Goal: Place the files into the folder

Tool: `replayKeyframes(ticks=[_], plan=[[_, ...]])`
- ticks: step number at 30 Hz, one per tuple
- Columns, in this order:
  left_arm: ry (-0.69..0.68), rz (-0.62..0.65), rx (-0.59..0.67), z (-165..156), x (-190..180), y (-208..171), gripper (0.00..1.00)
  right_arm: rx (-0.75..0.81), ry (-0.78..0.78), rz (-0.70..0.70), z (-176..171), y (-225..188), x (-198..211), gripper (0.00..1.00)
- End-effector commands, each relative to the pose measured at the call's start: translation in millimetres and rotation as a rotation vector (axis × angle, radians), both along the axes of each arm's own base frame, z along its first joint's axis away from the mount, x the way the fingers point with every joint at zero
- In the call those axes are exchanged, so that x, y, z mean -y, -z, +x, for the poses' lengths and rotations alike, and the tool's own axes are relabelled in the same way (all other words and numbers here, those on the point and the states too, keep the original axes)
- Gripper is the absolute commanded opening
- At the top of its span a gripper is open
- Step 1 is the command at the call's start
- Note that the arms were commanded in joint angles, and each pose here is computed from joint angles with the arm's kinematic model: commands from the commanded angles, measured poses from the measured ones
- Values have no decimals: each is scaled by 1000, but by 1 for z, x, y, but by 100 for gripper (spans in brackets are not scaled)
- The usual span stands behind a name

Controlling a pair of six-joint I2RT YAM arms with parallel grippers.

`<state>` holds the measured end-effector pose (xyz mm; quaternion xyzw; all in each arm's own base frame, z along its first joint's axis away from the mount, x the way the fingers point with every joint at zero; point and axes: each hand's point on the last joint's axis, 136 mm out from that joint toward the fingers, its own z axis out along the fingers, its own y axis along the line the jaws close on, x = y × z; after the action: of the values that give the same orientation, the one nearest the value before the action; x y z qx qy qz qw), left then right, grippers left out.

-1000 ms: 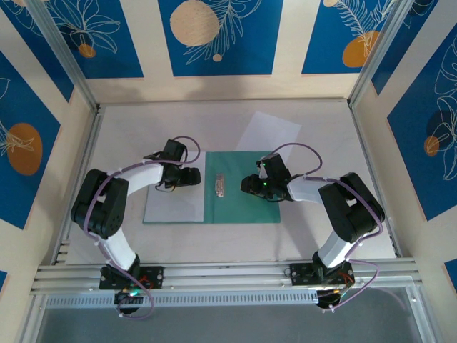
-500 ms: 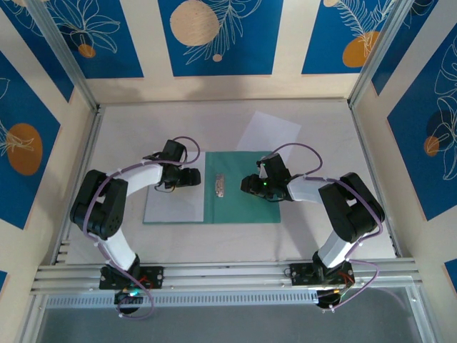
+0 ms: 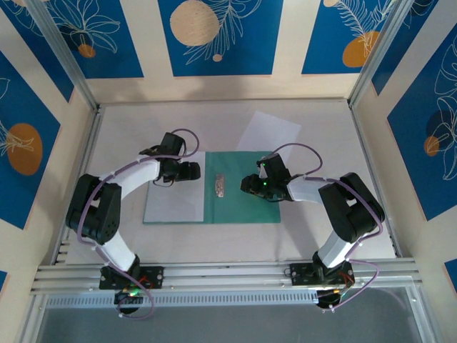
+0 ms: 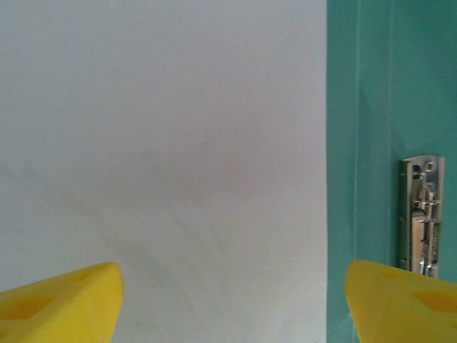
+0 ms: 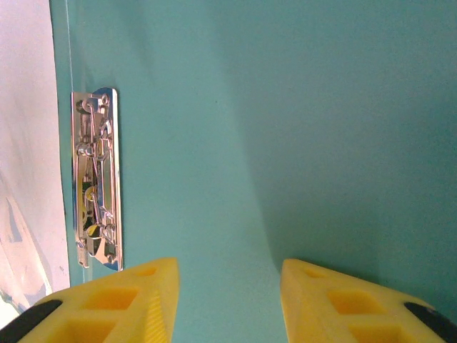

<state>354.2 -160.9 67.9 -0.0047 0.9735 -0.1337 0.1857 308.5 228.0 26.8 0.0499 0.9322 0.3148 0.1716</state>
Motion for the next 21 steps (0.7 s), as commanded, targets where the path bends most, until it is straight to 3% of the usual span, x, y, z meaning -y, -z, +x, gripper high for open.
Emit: replayKeyframes(ticks=[1, 16, 21], plan=[[-2, -26, 4, -2, 0, -16, 81, -87, 6, -32, -17, 16, 4, 44], [36, -85, 31, -16, 41, -32, 74, -14, -33, 31, -5, -38, -9, 44], [72, -62, 32, -25, 64, -31, 64, 24, -20, 28, 0, -57, 1, 44]])
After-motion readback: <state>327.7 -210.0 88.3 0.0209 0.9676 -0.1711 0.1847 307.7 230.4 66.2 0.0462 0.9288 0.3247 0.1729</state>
